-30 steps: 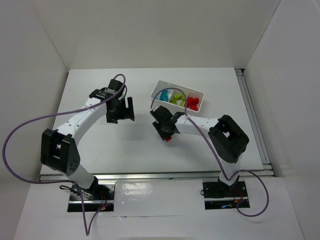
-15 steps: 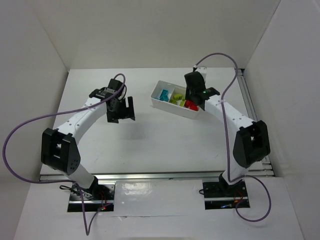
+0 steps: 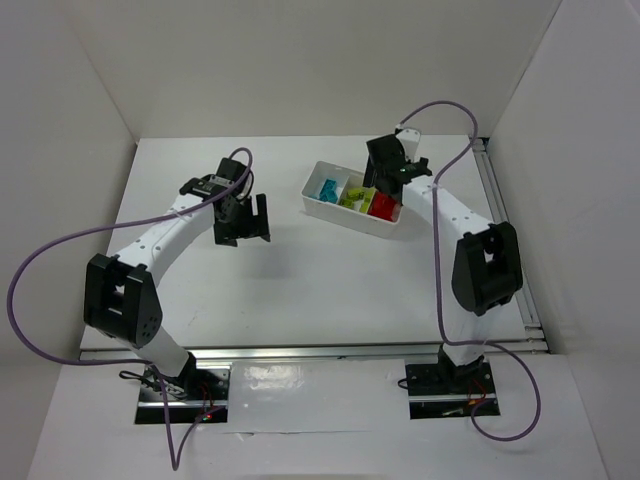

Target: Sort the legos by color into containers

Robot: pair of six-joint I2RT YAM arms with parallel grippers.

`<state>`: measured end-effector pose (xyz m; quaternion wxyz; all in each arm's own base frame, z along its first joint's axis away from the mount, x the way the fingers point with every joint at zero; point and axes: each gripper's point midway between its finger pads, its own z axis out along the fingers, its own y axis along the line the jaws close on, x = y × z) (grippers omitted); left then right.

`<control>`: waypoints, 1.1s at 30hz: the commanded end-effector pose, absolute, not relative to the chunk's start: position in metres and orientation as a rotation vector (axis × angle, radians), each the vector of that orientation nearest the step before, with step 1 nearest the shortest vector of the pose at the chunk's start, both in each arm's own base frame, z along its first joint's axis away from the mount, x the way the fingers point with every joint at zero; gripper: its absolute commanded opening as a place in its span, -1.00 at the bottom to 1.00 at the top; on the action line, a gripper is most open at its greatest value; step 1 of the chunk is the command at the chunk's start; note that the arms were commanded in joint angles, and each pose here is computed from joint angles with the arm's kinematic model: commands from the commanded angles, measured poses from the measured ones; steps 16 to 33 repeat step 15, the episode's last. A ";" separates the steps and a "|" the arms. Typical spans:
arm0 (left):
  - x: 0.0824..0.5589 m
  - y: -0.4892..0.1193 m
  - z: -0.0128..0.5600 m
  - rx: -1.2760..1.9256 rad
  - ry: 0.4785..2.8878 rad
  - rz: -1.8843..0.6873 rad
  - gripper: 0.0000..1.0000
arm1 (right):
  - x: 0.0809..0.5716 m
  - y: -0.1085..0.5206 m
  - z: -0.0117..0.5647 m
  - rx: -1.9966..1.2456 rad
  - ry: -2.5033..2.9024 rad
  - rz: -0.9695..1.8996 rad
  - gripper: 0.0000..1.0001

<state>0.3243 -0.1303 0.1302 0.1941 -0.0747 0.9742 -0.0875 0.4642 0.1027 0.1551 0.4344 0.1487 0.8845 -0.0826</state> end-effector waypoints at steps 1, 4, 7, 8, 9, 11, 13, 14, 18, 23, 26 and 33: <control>0.331 -0.129 0.139 -0.201 2.702 -0.266 0.84 | 0.451 0.063 0.220 0.579 2.037 -0.262 1.00; 0.330 -0.129 0.142 -0.200 2.693 -0.270 0.84 | 0.413 0.003 0.236 0.812 1.920 -0.424 1.00; 0.333 -0.130 0.150 -0.213 2.672 -0.283 0.84 | 0.380 -0.030 0.244 0.960 1.834 -0.475 1.00; 0.335 -0.131 0.156 -0.223 2.652 -0.295 0.84 | 0.364 -0.045 0.232 0.989 1.852 -0.539 1.00; 0.334 -0.131 0.160 -0.222 2.642 -0.300 0.84 | 0.355 -0.051 0.236 1.025 1.828 -0.530 1.00; 0.337 -0.134 0.161 -0.218 2.632 -0.316 0.84 | 0.337 -0.067 0.225 1.058 1.845 -0.582 1.00; 0.336 -0.135 0.162 -0.214 2.635 -0.330 0.84 | 0.323 -0.073 0.220 1.064 1.862 -0.591 1.00; 0.338 -0.138 0.159 -0.210 2.639 -0.347 0.84 | 0.322 -0.075 0.219 1.066 1.871 -0.579 1.00; 0.339 -0.141 0.160 -0.191 2.642 -0.361 0.84 | 0.321 -0.076 0.219 1.049 1.883 -0.590 1.00; 0.339 -0.141 0.160 -0.191 2.642 -0.361 0.84 | 0.321 -0.076 0.219 1.049 1.883 -0.590 1.00; 0.339 -0.141 0.160 -0.191 2.642 -0.361 0.84 | 0.321 -0.076 0.219 1.049 1.883 -0.590 1.00; 0.339 -0.141 0.160 -0.191 2.642 -0.361 0.84 | 0.321 -0.076 0.219 1.049 1.883 -0.590 1.00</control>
